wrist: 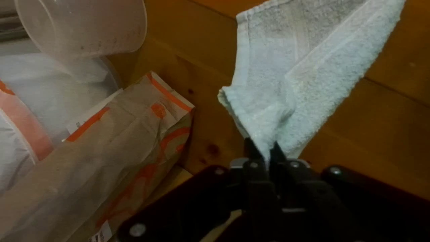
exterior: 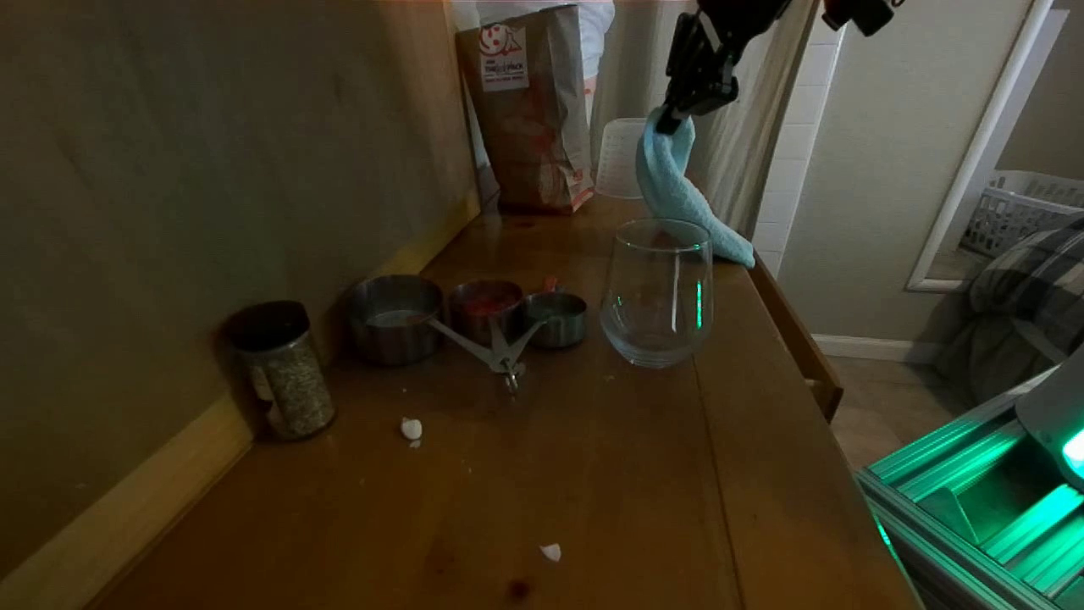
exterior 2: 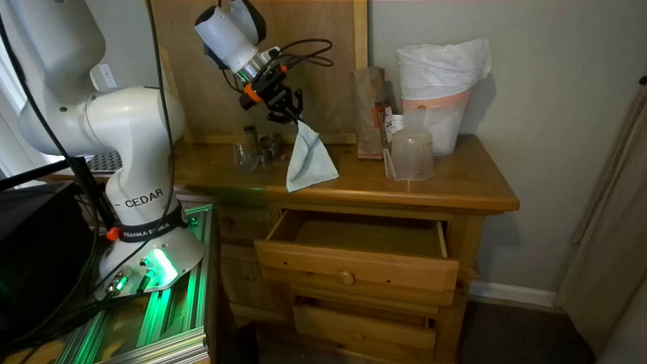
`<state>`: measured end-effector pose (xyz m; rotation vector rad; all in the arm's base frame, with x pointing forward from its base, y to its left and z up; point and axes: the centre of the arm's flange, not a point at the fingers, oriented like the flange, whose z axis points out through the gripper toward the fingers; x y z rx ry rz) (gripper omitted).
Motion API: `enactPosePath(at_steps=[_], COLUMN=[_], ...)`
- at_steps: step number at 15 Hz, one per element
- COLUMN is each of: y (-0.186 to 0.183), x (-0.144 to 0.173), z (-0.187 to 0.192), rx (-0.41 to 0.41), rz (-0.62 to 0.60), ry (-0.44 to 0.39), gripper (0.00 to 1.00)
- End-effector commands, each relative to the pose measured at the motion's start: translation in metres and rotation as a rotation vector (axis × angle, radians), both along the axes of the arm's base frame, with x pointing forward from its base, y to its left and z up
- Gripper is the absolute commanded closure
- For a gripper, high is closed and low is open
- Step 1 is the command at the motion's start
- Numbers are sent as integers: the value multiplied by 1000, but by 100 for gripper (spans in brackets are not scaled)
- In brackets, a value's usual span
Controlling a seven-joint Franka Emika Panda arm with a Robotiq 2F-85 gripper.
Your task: Open the top right drawer, remove the white towel from it and put it on the dresser
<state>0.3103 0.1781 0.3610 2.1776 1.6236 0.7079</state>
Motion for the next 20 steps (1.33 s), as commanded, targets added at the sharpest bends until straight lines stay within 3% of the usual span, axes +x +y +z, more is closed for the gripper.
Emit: enactPosePath(at_steps=[1,7,9,13,14,20], y=[-20,-38,-48,-85,-56,-69], x=[33,32,32,31,6,12], z=[68,78,79,76,32,25], rx=[-52,-16,-51,-197,-114,-133], rz=[-21,-88,-126,-222,-225,-263], ry=[13,75,128,150,135,138], gripper=[59,17,2,0,0,0])
